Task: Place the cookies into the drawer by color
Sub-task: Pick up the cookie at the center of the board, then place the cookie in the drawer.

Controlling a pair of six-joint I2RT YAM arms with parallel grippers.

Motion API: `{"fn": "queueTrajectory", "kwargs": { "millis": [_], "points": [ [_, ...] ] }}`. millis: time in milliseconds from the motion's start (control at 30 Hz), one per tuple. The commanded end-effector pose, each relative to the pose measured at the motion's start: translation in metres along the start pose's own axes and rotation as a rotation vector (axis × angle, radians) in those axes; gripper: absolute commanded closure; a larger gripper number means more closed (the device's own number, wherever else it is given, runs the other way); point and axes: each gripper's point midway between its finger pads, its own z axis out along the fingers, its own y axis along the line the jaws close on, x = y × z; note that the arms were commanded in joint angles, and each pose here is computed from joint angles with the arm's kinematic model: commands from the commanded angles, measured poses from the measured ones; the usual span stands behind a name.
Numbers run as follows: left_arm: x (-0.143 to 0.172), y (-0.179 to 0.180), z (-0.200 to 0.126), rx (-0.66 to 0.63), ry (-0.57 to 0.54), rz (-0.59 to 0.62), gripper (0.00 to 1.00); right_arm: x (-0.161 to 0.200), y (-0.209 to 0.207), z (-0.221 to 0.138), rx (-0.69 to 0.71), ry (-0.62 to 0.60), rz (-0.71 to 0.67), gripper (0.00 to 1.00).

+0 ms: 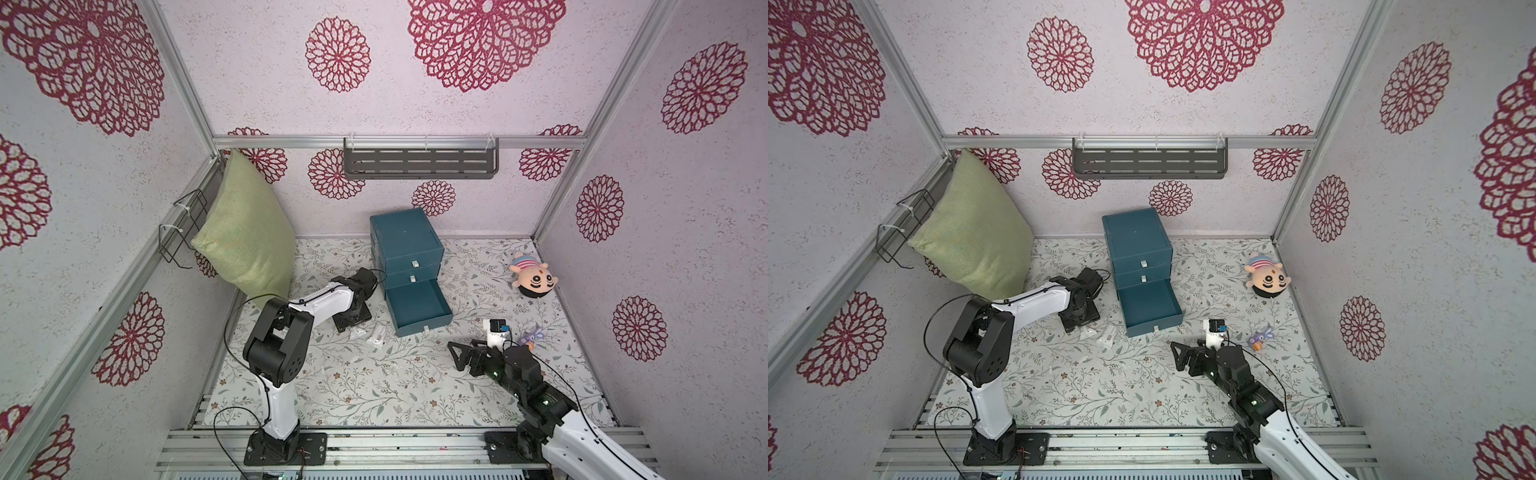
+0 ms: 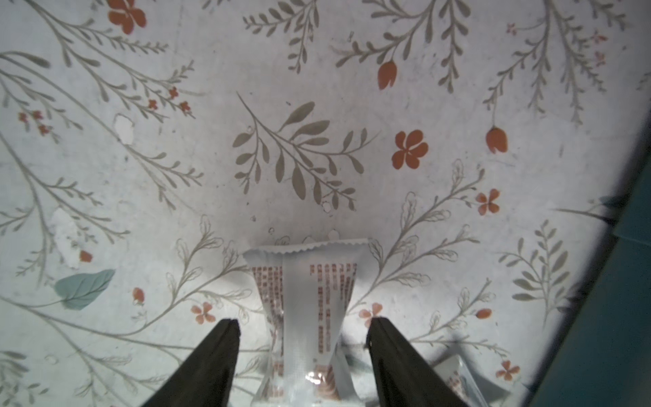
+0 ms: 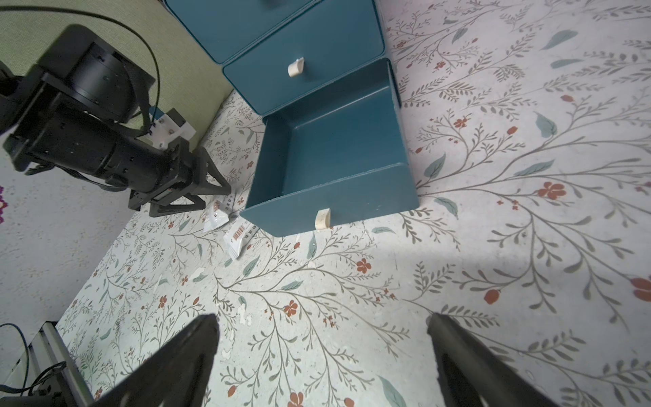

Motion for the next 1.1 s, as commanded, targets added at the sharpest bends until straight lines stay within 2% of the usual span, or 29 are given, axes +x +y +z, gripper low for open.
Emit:
{"fn": "queueTrajectory", "kwargs": {
  "millis": [0,167,400,600,867,1067],
  "points": [
    [-0.002,-0.005,0.009,0.014,0.007,0.003,0.36,-0.004,0.002,-0.001,-0.016,-0.017,0.015,0.01],
    [0.006,-0.003,0.027,-0.016,0.033,0.010,0.43,-0.003,0.002,-0.001,-0.017,-0.013,0.015,0.01],
    [0.007,0.000,0.029,-0.023,0.034,0.010,0.62,-0.002,0.002,-0.001,-0.018,-0.015,0.015,0.01],
    [0.005,0.003,0.019,-0.025,0.018,0.012,0.62,-0.003,0.003,-0.001,-0.022,-0.016,0.016,0.01],
    [-0.003,-0.017,-0.036,0.073,-0.061,0.038,0.62,-0.004,0.004,-0.001,-0.027,-0.017,0.019,0.01],
    [0.000,-0.052,-0.083,0.183,-0.129,0.107,0.62,-0.005,0.005,0.000,-0.029,-0.018,0.020,0.01]
  ]
}}
